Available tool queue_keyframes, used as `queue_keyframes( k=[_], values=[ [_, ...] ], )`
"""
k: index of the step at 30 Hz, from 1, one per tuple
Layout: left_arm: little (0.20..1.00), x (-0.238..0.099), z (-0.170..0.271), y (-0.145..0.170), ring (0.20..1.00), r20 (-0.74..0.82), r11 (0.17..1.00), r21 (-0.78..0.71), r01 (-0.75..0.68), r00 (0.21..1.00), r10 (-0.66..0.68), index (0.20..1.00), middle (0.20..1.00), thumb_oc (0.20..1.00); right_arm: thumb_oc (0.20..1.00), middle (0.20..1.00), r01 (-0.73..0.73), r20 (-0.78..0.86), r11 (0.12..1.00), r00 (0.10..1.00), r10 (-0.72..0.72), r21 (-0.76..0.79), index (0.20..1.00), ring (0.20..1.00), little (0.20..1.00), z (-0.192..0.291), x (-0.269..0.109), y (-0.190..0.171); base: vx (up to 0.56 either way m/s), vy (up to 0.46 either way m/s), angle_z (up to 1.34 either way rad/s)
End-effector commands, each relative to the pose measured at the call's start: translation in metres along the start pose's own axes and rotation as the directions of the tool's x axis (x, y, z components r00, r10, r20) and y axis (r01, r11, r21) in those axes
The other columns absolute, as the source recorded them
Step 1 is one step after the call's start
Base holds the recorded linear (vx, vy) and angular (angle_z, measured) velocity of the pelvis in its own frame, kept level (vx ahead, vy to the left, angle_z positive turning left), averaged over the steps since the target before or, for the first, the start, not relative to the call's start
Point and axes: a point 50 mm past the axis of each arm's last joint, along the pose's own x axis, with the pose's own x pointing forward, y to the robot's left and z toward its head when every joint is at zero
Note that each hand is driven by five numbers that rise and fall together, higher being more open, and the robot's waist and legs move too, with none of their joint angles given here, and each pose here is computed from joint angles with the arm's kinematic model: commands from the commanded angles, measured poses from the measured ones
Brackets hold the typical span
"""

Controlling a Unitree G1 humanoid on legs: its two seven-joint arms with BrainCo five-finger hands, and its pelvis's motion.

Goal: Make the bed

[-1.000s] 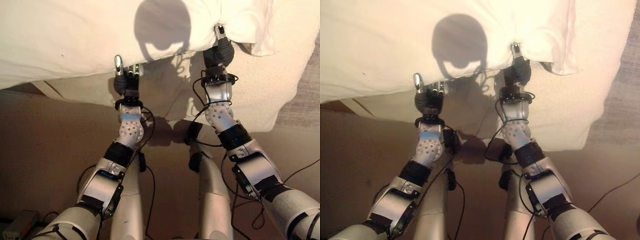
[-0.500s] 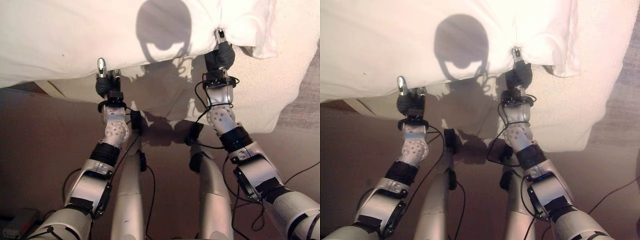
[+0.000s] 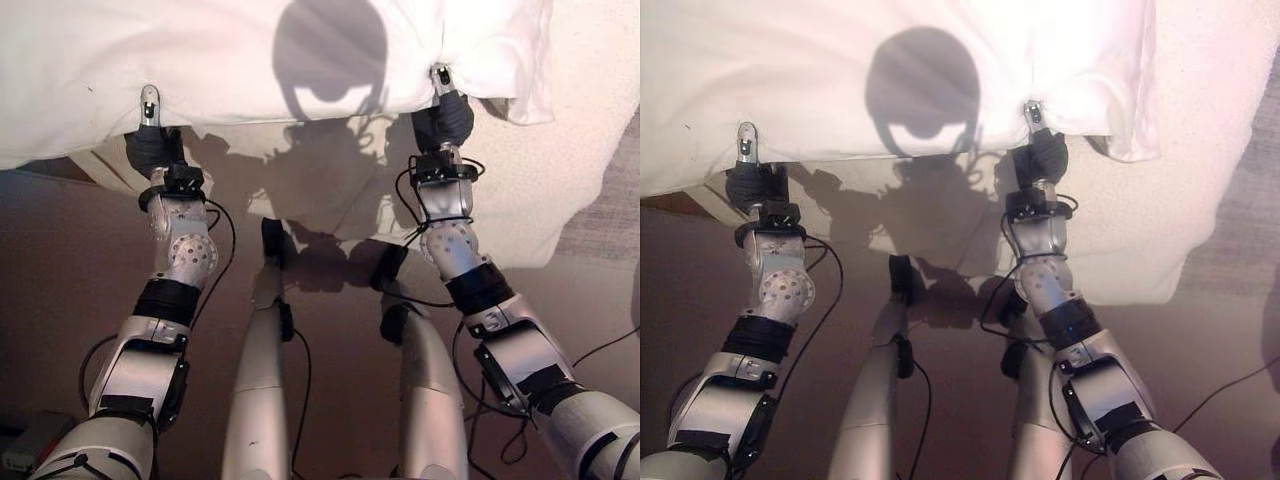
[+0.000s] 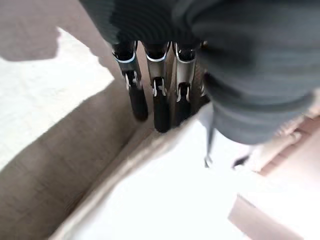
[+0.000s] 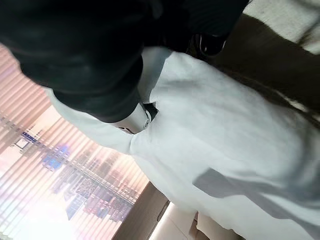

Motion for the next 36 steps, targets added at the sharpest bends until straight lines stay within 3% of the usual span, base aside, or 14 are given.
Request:
queue_keyframes(
  k=[1, 13, 19, 22, 24, 30, 36],
  values=[
    [0.2, 0.014, 0.055, -0.004, 0.2, 0.251, 0.999, 0.007, 0.034, 0.967, -0.035, 0.2, 0.2, 0.2, 0.2, 0.2, -0.028, 0.137, 0.997, 0.99, 0.038, -0.073, 0.2, 0.2, 0.2, 0.042, -0.013, -0.014, 0.0, 0.0, 0.0],
    [0.2, -0.013, 0.045, 0.016, 0.2, 0.228, 0.999, -0.049, 0.017, 0.974, -0.005, 0.2, 0.2, 0.2, 0.2, 0.2, 0.071, 0.134, 0.993, 0.989, -0.059, -0.091, 0.2, 0.2, 0.2, 0.044, -0.032, -0.038, 0.0, 0.006, 0.0],
    [0.2, -0.078, 0.015, 0.071, 0.2, 0.078, 0.983, -0.082, -0.162, 0.983, 0.169, 0.2, 0.2, 0.2, 0.2, 0.2, 0.315, 0.151, 0.945, 0.942, -0.299, -0.092, 0.2, 0.2, 0.2, 0.05, -0.099, -0.087, 0.03, 0.192, 0.12],
    [0.2, -0.099, 0.015, 0.093, 0.2, 0.035, 0.977, -0.023, -0.213, 0.976, 0.213, 0.2, 0.2, 0.2, 0.2, 0.2, 0.406, 0.154, 0.908, 0.909, -0.388, -0.105, 0.2, 0.2, 0.2, 0.054, -0.122, -0.105, 0.05, 0.182, 0.1],
    [0.2, -0.113, 0.023, 0.116, 0.2, -0.016, 0.965, 0.142, -0.22, 0.974, 0.225, 0.2, 0.2, 0.2, 0.2, 0.2, 0.492, 0.117, 0.858, 0.87, -0.479, -0.145, 0.2, 0.2, 0.2, 0.053, -0.153, -0.125, 0.11, 0.228, 0.04],
    [0.2, -0.118, 0.024, 0.131, 0.2, 0.009, 0.952, 0.112, -0.286, 0.958, 0.286, 0.2, 0.2, 0.2, 0.2, 0.2, 0.56, 0.06, 0.792, 0.824, -0.564, -0.245, 0.2, 0.2, 0.2, 0.054, -0.175, -0.147, 0.15, 0.145, 0.52],
    [0.2, -0.112, 0.057, 0.141, 0.2, 0.059, 0.919, 0.282, -0.277, 0.961, 0.272, 0.2, 0.2, 0.2, 0.2, 0.2, 0.605, -0.07, 0.739, 0.758, -0.648, -0.298, 0.2, 0.2, 0.2, 0.051, -0.217, -0.161, 0.23, 0.465, -0.49]
  ],
)
